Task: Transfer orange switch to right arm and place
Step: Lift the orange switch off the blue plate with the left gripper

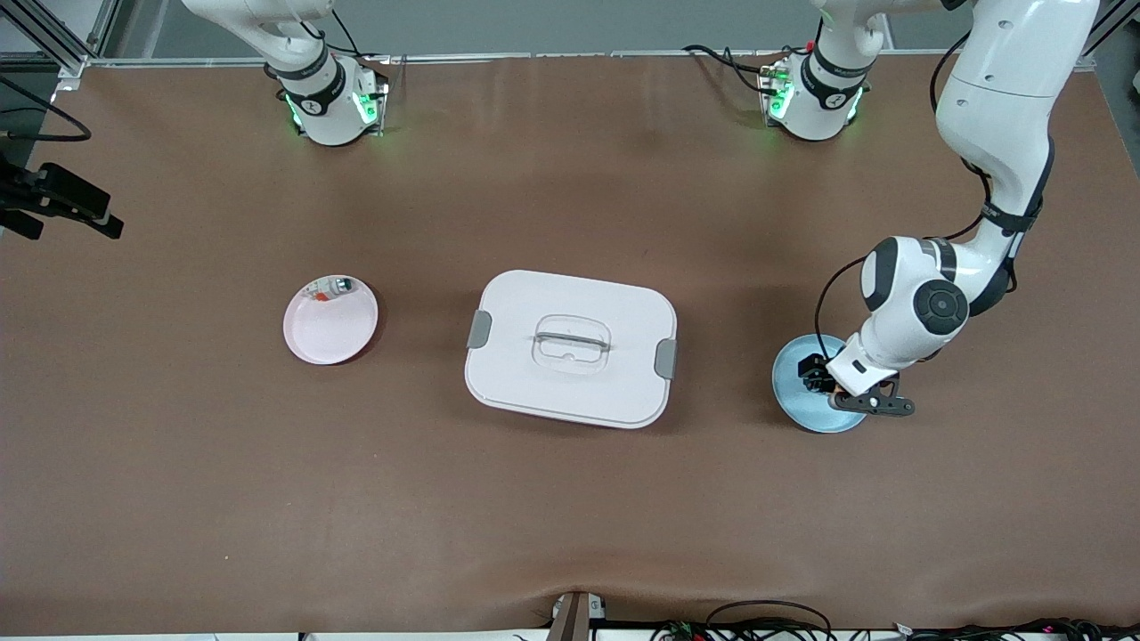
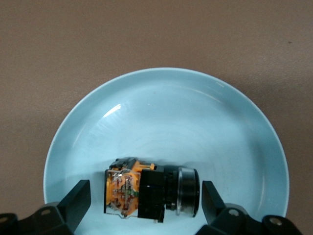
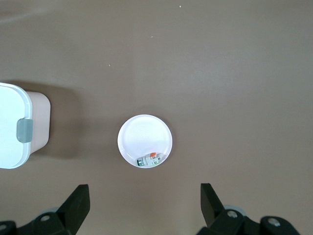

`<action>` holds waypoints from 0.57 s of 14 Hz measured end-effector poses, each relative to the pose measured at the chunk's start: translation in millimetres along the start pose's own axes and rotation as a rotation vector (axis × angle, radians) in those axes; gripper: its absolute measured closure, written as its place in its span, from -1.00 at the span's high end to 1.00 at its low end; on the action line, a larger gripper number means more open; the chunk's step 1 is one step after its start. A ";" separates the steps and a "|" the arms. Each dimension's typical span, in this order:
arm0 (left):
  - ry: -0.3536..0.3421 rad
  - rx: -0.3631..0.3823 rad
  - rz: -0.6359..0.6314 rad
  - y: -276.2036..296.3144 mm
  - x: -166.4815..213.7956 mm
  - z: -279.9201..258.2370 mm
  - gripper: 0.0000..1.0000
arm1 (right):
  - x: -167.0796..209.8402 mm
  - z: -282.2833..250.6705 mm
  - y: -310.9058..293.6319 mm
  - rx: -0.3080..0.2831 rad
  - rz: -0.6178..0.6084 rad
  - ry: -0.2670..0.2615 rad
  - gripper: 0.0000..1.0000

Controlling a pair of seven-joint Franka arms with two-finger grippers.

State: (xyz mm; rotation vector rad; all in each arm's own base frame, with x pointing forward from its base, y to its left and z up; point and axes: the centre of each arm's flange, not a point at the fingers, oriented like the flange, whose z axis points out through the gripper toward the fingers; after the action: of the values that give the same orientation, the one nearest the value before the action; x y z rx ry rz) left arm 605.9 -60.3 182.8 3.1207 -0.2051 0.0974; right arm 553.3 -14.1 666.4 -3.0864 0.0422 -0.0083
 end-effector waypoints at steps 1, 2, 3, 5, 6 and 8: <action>0.001 0.000 0.000 0.1 0.1 0.6 1.00 | 0.0 0.0 0.0 0.000 0.000 0.000 1.00; 0.001 0.000 0.002 0.3 0.1 0.9 0.91 | 0.0 0.0 -0.1 0.000 0.000 0.000 1.00; 0.001 0.000 0.002 0.5 0.2 1.0 0.91 | 0.0 0.0 -0.1 0.000 0.000 0.000 1.00; 0.003 -0.001 0.003 0.6 1.3 1.4 0.52 | 0.0 0.0 -0.1 0.000 0.000 0.000 1.00; 0.005 -0.001 0.004 0.9 2.5 0.6 0.44 | 0.0 0.0 -0.1 0.000 0.000 0.000 1.00; 0.008 -0.002 0.005 1.8 3.9 0.3 0.44 | 0.0 0.0 -0.1 0.000 0.000 0.000 1.00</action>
State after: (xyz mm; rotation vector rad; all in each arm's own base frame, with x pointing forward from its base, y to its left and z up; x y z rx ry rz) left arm 609.5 -62.6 182.8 3.1178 -0.2129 0.1094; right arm 553.3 -14.0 666.4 -3.0864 0.0418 -0.0082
